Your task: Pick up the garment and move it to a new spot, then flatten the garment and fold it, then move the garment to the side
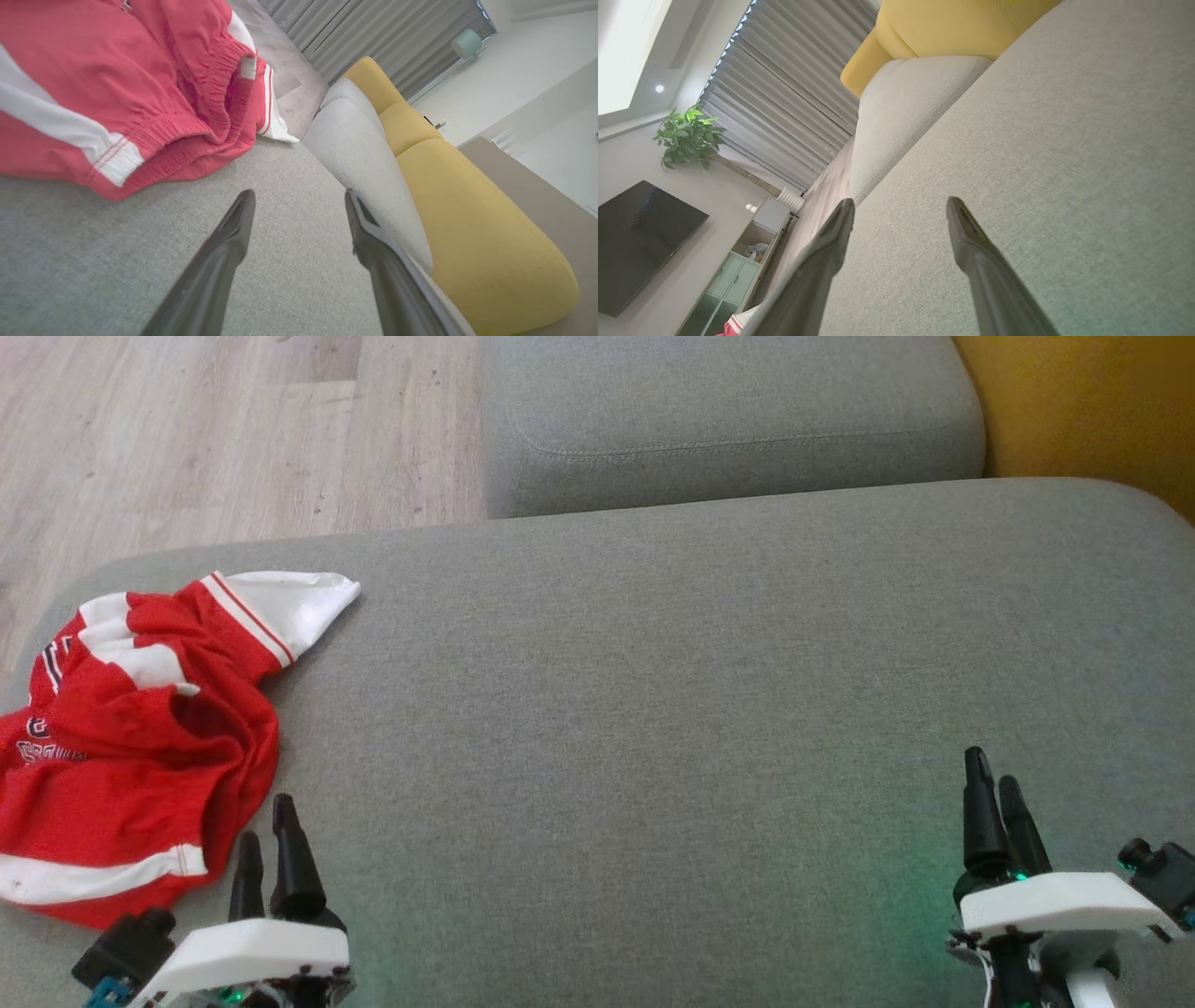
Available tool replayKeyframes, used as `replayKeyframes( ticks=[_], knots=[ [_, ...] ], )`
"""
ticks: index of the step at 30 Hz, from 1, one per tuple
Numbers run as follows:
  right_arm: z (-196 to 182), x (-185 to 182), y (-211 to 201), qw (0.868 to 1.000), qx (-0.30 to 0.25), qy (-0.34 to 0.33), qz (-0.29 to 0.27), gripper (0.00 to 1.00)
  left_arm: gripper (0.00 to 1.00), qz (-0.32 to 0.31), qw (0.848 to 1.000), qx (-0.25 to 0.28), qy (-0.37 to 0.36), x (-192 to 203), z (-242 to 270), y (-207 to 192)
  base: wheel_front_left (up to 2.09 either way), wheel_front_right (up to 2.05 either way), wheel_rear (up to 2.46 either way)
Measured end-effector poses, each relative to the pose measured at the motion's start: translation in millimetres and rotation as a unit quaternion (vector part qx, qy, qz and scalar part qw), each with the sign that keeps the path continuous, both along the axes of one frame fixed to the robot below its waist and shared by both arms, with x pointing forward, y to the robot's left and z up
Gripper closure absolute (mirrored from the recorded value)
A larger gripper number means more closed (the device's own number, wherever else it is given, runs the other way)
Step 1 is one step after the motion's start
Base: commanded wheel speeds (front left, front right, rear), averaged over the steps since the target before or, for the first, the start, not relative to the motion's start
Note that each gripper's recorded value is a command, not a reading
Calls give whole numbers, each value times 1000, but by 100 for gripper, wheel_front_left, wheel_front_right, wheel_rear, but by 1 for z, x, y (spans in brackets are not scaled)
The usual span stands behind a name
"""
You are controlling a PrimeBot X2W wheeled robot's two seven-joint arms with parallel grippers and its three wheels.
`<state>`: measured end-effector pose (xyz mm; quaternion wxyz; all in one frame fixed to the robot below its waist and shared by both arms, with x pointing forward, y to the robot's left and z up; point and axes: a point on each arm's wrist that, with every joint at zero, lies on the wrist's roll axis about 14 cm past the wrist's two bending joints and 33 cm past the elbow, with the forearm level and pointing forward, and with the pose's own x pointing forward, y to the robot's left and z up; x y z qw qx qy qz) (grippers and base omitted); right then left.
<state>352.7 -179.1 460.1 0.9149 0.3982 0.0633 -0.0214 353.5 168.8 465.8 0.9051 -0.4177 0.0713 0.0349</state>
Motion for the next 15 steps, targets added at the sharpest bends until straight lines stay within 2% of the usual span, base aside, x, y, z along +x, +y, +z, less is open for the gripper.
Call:
replayKeyframes(
  ticks=[15],
  knots=[
    [12,2,8,995,-98,-27,24,0,0,-14,995,98,-15,-2,5,-6,0,0,0]
  ],
)
